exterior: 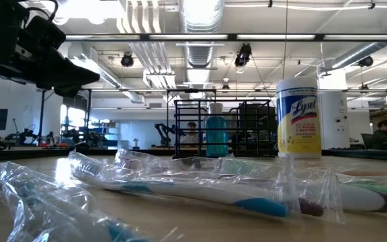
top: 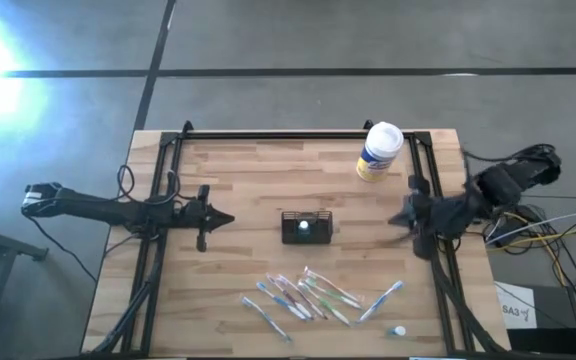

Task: Pick & Place toothbrushing station
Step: Put the blue mouthwash into the black mesh organizer

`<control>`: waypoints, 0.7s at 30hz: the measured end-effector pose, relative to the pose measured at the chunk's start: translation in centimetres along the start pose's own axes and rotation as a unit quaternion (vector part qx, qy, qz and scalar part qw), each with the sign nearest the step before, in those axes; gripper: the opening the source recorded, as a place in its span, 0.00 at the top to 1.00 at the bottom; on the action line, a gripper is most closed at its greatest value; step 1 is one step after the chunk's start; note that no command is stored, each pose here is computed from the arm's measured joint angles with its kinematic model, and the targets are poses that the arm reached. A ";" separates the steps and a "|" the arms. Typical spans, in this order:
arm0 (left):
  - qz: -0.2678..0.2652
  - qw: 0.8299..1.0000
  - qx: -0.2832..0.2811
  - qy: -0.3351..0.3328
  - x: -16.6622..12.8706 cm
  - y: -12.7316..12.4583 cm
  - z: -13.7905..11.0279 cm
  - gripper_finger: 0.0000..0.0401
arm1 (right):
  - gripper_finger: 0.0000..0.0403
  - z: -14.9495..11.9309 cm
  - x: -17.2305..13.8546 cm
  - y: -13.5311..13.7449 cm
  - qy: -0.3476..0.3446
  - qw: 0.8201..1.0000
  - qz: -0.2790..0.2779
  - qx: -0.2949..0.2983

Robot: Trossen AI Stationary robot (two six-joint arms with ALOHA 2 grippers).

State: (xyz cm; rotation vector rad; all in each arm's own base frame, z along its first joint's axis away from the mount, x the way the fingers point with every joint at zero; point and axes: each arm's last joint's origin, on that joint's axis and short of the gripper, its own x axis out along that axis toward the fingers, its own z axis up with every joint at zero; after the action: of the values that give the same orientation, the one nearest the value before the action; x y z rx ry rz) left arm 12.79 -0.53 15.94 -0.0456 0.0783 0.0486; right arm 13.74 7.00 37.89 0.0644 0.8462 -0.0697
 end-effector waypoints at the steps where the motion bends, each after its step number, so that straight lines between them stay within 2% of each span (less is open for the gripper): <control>1: 0.000 1.000 0.000 0.002 0.0 0.0 0.0 0.94 | 0.98 0.2 0.0 0.8 0.018 1.000 -0.001 0.001; 6: 0.001 1.000 -0.014 0.020 0.0 0.0 -0.4 0.94 | 0.98 1.2 0.2 4.1 0.082 0.996 -0.024 0.023; 10: 0.003 0.999 -0.038 0.027 0.0 0.0 -0.5 0.94 | 0.98 1.8 1.3 6.6 0.103 0.993 -0.034 0.053; 13: 0.003 0.999 -0.042 0.026 0.0 0.0 -0.5 0.94 | 0.97 1.8 2.6 8.4 0.153 0.986 -0.017 0.069; 16: 0.003 0.999 -0.046 0.026 0.0 0.0 -0.5 0.94 | 0.93 1.3 4.3 10.2 0.209 0.975 -0.011 0.080; 21: 0.003 0.998 -0.051 0.026 0.0 0.0 -0.5 0.94 | 0.79 0.3 6.9 13.0 0.270 0.960 -0.012 0.070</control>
State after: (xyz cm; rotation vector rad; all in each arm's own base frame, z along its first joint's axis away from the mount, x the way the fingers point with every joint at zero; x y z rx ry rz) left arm 12.73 -0.53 15.42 -0.1480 0.1282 0.0570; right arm 19.65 19.69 33.25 0.2135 1.3885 -0.1394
